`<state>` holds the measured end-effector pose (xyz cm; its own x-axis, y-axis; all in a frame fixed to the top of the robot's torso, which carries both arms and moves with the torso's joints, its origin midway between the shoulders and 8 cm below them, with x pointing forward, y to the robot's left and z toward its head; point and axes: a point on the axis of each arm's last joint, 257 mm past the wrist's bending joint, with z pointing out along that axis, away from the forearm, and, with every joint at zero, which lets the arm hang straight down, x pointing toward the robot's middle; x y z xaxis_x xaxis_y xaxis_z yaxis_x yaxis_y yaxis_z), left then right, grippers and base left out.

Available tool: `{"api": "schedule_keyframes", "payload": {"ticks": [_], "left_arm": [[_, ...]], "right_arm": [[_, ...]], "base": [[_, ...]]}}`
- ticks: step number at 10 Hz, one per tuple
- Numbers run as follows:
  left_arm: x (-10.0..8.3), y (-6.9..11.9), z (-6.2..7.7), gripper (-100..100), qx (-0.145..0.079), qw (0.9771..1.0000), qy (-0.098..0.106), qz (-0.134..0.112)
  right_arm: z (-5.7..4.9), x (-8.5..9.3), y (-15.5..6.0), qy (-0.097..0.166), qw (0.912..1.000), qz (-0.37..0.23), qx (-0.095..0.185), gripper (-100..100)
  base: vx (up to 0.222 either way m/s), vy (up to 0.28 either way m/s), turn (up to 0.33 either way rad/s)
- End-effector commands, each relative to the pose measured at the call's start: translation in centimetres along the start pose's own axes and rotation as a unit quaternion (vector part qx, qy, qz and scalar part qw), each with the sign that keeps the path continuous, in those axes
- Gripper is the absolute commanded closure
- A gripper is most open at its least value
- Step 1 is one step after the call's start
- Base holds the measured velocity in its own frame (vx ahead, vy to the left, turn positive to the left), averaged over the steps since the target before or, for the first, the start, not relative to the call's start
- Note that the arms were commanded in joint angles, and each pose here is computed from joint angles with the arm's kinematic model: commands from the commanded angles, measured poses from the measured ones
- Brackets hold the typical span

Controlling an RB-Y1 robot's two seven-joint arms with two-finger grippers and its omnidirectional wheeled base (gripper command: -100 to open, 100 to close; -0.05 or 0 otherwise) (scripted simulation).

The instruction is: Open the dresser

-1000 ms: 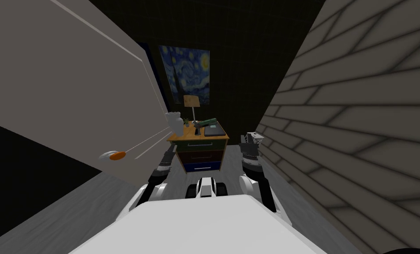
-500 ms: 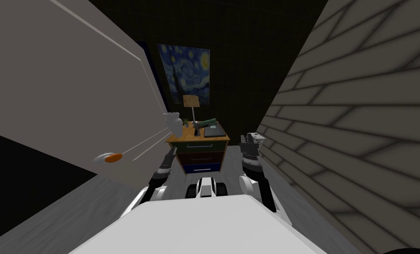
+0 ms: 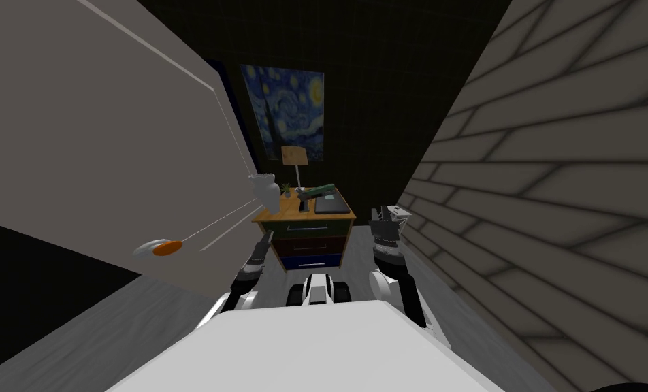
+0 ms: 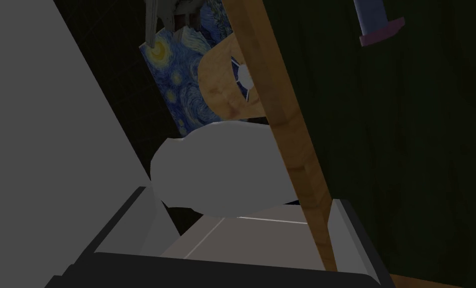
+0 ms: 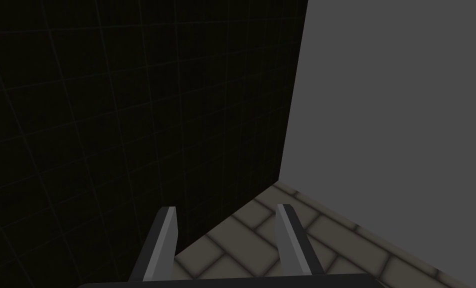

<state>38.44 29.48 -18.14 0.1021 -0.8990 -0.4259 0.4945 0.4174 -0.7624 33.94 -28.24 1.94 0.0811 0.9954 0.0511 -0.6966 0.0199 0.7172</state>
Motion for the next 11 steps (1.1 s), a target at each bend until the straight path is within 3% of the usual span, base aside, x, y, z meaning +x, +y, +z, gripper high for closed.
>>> {"api": "schedule_keyframes", "payload": {"ticks": [1, 11], "left_arm": [[0.4, 0.8, -1.0, -100, -0.002, 1.0, 0.001, 0.0], [2.9, 3.9, -5.8, -100, -0.015, 0.9998, -0.006, -0.011]], "right_arm": [[0.0, 0.0, 0.0, 0.0, 1.0, 0.0, 0.0, 0], [0.0, 0.0, 0.0, 0.0, 1.0, 0.0, 0.0, 0]], "base": [[0.042, -0.01, 0.004], [0.054, -0.006, 0.01]]}}
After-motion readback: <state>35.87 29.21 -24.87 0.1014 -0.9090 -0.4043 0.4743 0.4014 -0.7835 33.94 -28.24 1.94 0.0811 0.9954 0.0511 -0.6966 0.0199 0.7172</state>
